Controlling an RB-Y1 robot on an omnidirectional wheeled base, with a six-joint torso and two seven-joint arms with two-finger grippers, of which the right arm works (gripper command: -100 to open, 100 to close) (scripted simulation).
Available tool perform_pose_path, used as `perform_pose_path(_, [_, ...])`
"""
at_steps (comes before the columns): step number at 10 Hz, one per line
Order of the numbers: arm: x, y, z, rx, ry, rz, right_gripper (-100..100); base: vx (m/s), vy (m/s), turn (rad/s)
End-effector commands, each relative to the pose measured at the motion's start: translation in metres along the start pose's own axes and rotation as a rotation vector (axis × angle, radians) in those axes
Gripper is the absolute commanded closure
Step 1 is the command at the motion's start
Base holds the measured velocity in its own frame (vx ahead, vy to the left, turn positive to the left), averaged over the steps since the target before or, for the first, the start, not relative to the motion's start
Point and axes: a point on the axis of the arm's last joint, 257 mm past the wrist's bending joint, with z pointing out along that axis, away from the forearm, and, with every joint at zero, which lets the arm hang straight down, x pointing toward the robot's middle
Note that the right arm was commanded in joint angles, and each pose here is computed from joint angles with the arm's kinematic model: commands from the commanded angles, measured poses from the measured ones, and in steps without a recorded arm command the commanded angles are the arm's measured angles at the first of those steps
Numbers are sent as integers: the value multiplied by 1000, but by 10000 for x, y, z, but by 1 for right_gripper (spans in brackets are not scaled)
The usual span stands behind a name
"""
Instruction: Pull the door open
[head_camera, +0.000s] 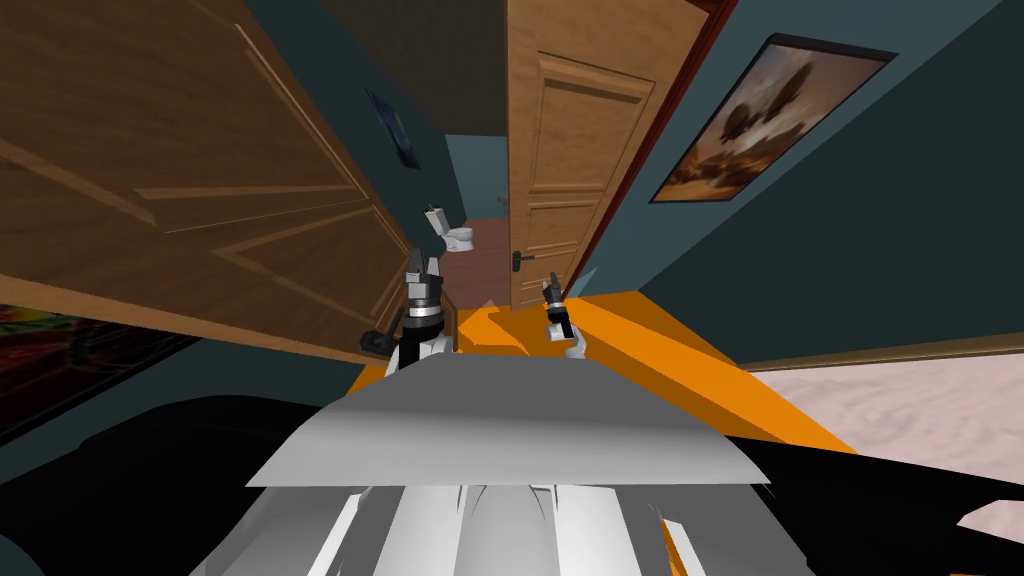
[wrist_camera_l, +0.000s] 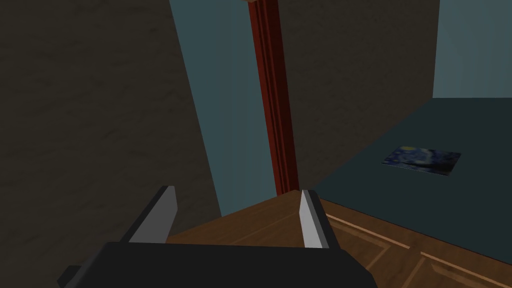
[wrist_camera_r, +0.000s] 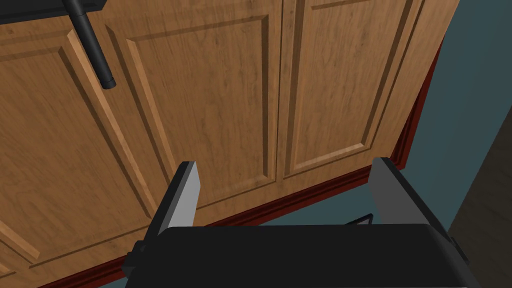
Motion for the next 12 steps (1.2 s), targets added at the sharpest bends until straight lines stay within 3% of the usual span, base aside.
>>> perform_pose_path(1, [43, -112, 37, 22, 12, 3, -100, 112, 34, -55])
perform_pose_path(12, [293, -796, 272, 160, 84, 13, -100, 95, 33, -57])
